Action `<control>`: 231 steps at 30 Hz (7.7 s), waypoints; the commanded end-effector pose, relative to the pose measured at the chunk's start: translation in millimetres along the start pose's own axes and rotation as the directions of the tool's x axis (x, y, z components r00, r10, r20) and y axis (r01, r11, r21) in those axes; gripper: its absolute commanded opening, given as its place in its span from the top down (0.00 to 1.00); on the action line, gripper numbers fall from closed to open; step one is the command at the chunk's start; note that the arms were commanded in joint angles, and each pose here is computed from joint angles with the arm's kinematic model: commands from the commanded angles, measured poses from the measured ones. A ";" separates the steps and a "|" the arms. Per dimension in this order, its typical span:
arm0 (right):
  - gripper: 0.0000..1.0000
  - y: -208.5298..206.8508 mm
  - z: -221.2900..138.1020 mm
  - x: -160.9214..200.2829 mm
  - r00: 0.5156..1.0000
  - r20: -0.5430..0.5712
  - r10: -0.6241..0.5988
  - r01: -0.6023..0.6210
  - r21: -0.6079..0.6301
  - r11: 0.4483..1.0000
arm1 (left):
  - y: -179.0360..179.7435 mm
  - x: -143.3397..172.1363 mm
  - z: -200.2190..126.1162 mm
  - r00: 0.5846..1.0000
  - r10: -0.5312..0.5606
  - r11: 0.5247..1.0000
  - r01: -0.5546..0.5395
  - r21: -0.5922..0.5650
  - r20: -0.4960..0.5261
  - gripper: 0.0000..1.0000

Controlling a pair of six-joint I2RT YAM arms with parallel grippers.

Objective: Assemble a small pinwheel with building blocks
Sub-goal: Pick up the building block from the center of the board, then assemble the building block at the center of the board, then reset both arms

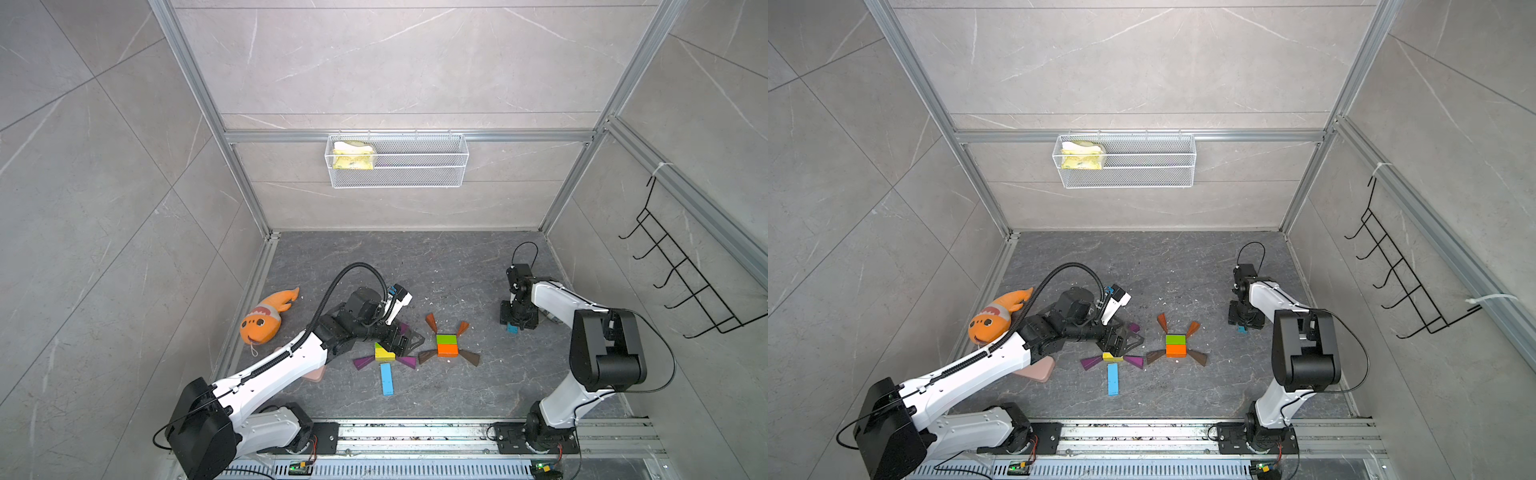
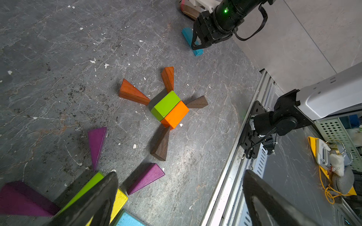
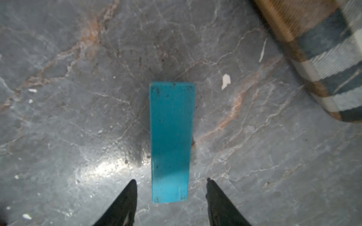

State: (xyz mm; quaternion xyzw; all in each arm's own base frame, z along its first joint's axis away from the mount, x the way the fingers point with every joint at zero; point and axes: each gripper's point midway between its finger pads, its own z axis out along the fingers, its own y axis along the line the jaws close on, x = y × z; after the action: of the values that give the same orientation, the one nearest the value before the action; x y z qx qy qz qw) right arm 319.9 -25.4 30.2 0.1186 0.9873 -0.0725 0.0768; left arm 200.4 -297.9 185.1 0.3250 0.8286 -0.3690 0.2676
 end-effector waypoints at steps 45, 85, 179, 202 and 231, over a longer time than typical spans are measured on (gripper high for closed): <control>0.85 90.9 -111.7 138.8 0.963 0.128 -0.235 0.256 -0.180 0.950 | -16.2 4.9 -39.7 0.904 -0.424 0.901 0.414 0.129 0.058 0.00; 0.81 191.5 -48.9 214.3 0.948 0.043 -0.316 0.319 -0.070 0.945 | -17.8 18.4 -141.9 0.912 -0.322 0.935 0.349 -0.065 0.256 0.00; 0.41 136.2 -180.2 57.5 0.900 0.378 -0.216 0.327 -0.257 0.909 | 51.9 -18.3 -105.6 0.954 -0.037 0.912 0.154 -0.380 0.297 0.00; 0.00 59.4 -92.3 -62.2 0.465 0.885 -0.040 0.253 -0.089 0.963 | 292.7 51.8 -183.2 0.826 0.257 0.432 0.366 -0.824 0.501 0.00; 0.01 13.8 -72.3 -46.6 0.357 0.917 0.176 0.069 -0.214 0.974 | 347.7 73.6 -187.5 0.817 0.138 0.290 0.508 -0.811 0.561 0.00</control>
State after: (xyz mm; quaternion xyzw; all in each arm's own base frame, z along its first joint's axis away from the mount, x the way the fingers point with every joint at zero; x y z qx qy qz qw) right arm 378.0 23.2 90.9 -0.0118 0.8091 -0.0016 0.5876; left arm 373.2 29.7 75.1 -0.0502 0.8351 0.0474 0.5458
